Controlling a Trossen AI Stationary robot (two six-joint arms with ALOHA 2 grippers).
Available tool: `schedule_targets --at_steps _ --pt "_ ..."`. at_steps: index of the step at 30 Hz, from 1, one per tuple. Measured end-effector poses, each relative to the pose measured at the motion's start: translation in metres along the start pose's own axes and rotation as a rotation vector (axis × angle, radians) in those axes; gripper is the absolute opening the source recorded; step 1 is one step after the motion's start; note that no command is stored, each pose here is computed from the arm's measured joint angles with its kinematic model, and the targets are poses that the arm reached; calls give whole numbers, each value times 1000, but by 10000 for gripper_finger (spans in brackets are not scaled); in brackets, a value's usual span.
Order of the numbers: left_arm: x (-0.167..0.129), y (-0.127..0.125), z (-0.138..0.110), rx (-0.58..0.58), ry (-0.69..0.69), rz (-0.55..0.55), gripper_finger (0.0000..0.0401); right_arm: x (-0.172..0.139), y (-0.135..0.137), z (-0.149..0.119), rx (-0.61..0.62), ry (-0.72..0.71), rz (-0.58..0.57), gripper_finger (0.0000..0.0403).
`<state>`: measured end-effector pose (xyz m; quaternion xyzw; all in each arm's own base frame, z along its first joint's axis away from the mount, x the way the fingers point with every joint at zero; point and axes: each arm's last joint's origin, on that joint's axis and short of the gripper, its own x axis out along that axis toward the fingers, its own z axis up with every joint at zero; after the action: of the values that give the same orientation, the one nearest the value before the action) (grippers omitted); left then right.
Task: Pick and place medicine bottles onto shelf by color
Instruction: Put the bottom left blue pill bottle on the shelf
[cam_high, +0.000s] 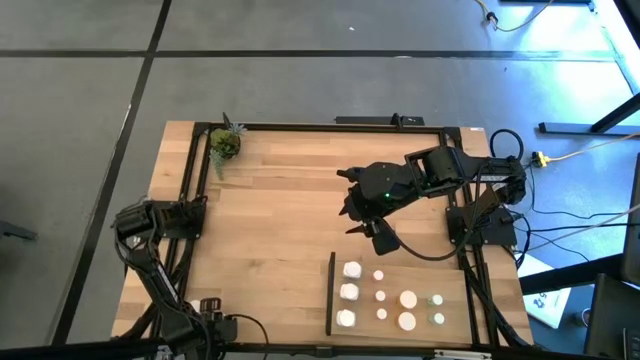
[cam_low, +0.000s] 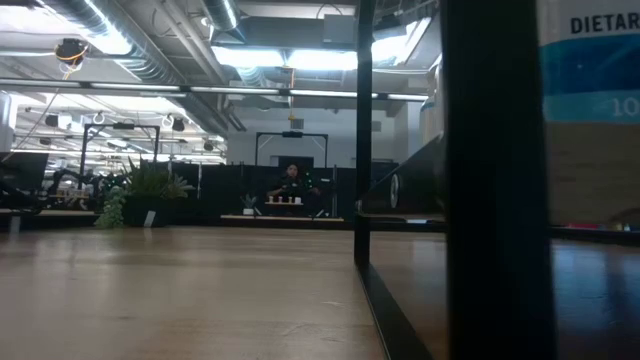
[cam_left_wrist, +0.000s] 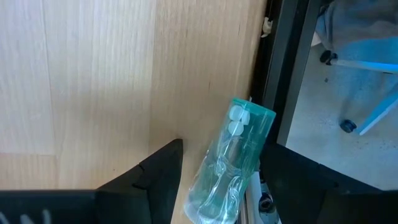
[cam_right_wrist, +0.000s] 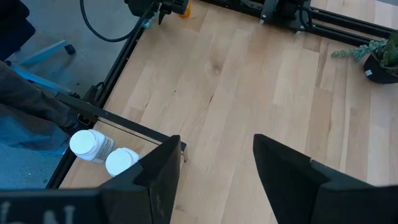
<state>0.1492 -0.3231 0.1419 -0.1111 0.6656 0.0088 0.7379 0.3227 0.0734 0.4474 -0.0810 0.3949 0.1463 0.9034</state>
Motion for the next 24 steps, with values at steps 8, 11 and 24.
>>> schedule_targets --at_steps 8,11,24 --pt "0 0 0 6 2 3 206 0 0 0 0 0 0 204" --pt "1 1 0 9 5 13 193 0 0 0 0 0 0 204" --pt "0 9 18 -25 54 14 73 0 0 0 0 -1 -1 204"
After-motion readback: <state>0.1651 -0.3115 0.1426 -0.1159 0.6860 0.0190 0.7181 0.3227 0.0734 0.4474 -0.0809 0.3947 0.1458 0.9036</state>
